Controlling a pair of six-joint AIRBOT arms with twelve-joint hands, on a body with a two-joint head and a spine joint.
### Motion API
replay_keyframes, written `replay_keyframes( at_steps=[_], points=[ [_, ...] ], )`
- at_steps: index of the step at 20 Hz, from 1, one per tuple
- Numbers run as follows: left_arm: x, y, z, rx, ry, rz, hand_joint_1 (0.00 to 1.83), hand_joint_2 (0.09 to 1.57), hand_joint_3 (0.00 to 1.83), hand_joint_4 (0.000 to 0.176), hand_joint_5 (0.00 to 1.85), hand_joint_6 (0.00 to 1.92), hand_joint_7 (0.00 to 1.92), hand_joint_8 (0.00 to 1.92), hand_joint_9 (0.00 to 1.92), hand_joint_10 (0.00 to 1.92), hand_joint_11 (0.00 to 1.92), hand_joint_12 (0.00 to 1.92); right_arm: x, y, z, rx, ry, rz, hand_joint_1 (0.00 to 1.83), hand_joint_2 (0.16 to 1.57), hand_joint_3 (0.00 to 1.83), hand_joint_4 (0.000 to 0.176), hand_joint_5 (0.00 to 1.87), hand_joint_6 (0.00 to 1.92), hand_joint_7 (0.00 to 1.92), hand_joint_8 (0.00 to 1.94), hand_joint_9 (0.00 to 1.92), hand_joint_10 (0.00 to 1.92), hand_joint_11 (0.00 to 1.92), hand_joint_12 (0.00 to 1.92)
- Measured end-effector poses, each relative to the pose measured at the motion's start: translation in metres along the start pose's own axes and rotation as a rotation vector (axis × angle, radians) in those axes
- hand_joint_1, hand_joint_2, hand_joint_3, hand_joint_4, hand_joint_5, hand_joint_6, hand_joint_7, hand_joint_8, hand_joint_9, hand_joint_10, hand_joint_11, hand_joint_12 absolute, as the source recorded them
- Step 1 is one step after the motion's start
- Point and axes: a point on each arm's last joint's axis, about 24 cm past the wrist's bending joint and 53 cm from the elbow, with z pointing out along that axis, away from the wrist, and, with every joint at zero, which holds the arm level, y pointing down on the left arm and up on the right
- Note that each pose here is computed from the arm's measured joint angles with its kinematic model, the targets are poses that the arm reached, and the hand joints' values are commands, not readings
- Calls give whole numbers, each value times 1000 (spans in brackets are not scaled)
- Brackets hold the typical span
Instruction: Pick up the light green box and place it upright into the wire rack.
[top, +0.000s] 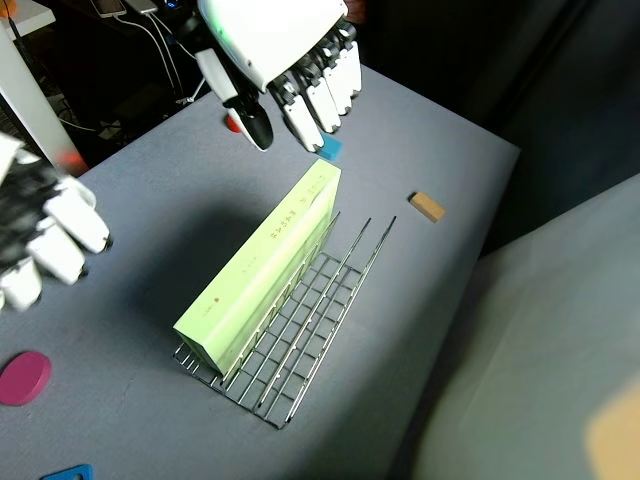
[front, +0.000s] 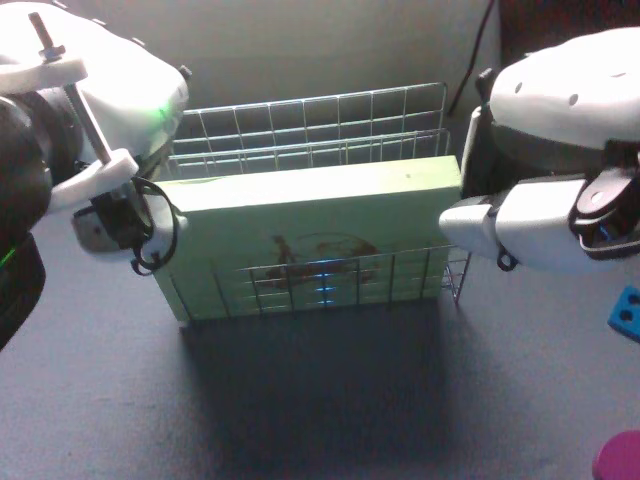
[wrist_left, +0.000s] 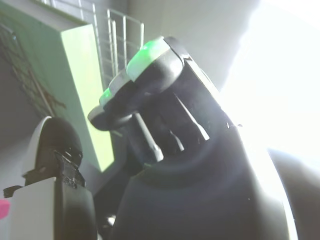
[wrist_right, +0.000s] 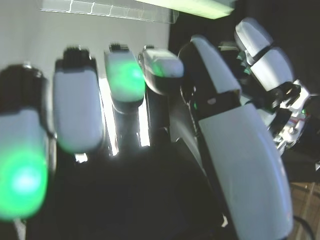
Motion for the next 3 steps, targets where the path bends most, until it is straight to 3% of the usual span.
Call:
replay_keyframes(
  at_steps=[3],
  points=[
    [-2, -2, -2, 5, -7, 0, 638, 1332, 8, 0, 1166, 1921, 1334, 1921, 1392, 1921, 1560, 1921, 1, -3, 1, 15, 2, 1, 571, 1490, 1, 176, 1327, 1921, 1523, 1941, 1686, 1921, 1855, 1921]
  ],
)
